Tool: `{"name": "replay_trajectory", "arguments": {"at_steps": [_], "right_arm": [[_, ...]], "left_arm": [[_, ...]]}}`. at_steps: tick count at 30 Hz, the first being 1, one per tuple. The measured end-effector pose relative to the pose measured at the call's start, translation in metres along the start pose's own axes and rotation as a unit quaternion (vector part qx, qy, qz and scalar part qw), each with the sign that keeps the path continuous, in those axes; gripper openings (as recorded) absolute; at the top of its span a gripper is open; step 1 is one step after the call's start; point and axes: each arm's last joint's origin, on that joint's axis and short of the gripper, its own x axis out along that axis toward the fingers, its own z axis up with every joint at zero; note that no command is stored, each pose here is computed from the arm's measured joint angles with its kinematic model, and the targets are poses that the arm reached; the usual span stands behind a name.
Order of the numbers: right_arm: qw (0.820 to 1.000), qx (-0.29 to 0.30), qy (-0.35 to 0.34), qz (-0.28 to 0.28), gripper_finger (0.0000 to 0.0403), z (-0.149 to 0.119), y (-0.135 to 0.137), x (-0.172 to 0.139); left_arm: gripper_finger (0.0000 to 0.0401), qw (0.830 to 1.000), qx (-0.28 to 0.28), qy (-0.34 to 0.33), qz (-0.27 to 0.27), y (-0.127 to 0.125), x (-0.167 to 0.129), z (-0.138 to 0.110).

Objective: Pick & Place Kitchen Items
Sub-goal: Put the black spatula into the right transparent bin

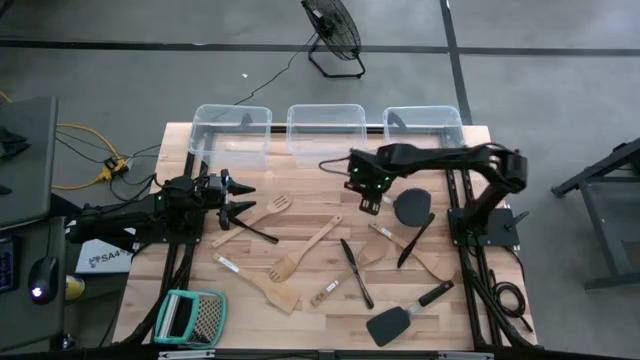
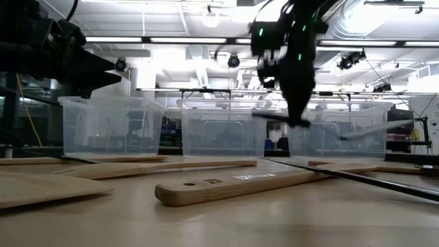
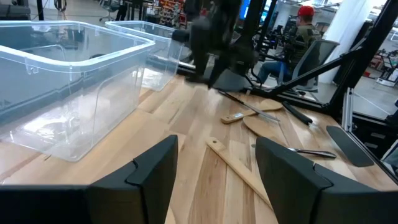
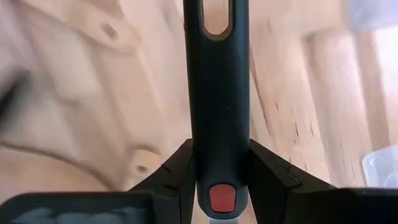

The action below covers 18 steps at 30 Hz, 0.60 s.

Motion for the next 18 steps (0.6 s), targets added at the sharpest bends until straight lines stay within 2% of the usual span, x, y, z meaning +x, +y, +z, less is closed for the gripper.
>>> {"name": "replay_trajectory", "arguments": {"at_steps": [4,8,11,18], "right_arm": [[0.997,0.025,-0.071,0.004,0.0104,-0.006,-0.001,-0.037],[0.983,0.076,-0.165,-0.01,0.0104,-0.013,-0.008,-0.076],[0.966,0.114,-0.229,-0.029,0.0104,-0.02,-0.015,-0.101],[0.914,0.184,-0.353,-0.082,0.0104,-0.039,-0.034,-0.149]], "left_arm": [[0.0214,1.0,0.0,0.0,0.0,0.0,0.0,0.0],[0.0214,1.0,0.0,0.0,0.0,0.0,0.0,0.0],[0.0214,1.0,0.0,0.0,0.0,0.0,0.0,0.0],[0.0214,1.0,0.0,0.0,0.0,0.0,0.0,0.0]]}}
